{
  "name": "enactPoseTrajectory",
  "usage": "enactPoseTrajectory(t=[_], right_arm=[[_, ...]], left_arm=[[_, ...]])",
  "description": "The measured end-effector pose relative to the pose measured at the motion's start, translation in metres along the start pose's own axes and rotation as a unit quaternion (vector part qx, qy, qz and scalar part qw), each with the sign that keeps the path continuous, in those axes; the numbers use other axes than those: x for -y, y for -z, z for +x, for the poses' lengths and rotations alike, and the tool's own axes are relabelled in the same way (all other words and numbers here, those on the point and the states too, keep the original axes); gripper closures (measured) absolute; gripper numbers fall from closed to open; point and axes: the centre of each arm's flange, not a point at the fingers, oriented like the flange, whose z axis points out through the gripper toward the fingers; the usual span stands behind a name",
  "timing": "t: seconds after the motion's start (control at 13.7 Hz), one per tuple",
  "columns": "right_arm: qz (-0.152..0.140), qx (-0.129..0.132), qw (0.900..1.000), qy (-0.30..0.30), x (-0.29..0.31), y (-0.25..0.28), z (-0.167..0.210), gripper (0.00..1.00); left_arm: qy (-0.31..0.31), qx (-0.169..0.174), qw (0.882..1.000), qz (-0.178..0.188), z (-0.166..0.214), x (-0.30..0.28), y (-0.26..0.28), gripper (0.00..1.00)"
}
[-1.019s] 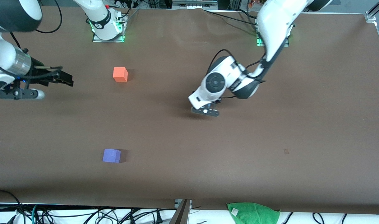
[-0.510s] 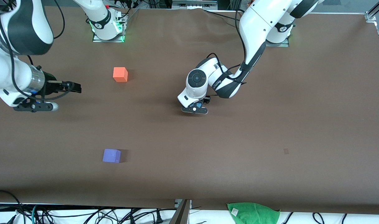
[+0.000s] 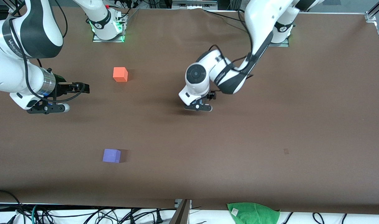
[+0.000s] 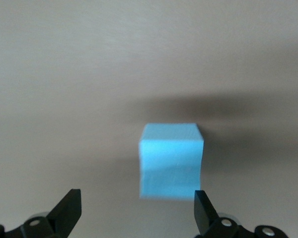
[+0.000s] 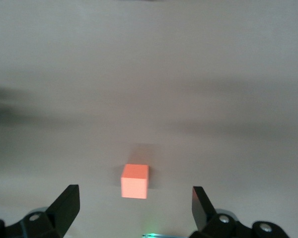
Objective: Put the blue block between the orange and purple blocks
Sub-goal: 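Carry the blue cube with the left gripper toward the table middle, then release the blue cube while the right gripper reaches toward it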
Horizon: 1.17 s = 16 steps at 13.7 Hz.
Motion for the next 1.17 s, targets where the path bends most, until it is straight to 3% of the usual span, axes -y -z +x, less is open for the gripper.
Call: enactPoseTrajectory(t=[0.22,0.44,0.58,0.73,0.95,1.17], right_arm=[[0.046,-0.003,0.998,-0.031,0.043,-0.017,0.01,0.0],[0.048,-0.023,0.995,-0.086,0.144,-0.051,0.013,0.0],[0.054,-0.045,0.991,-0.117,0.217,-0.086,0.01,0.0],[0.066,-0.065,0.985,-0.143,0.278,-0.134,0.009,0.0],[0.081,-0.1,0.977,-0.172,0.356,-0.208,-0.005,0.0],[0.044,-0.136,0.973,-0.183,0.404,-0.266,-0.032,0.0]], left_arm=[[0.008,0.009,0.999,0.037,-0.032,0.031,0.084,0.0],[0.084,0.02,0.994,0.062,-0.025,0.117,0.155,0.0],[0.163,0.035,0.985,0.042,0.009,0.22,0.191,0.0],[0.203,0.056,0.978,-0.002,0.03,0.307,0.209,0.0],[0.183,0.063,0.981,-0.025,0.027,0.372,0.237,0.0],[0.14,0.053,0.988,-0.041,0.011,0.393,0.264,0.0]])
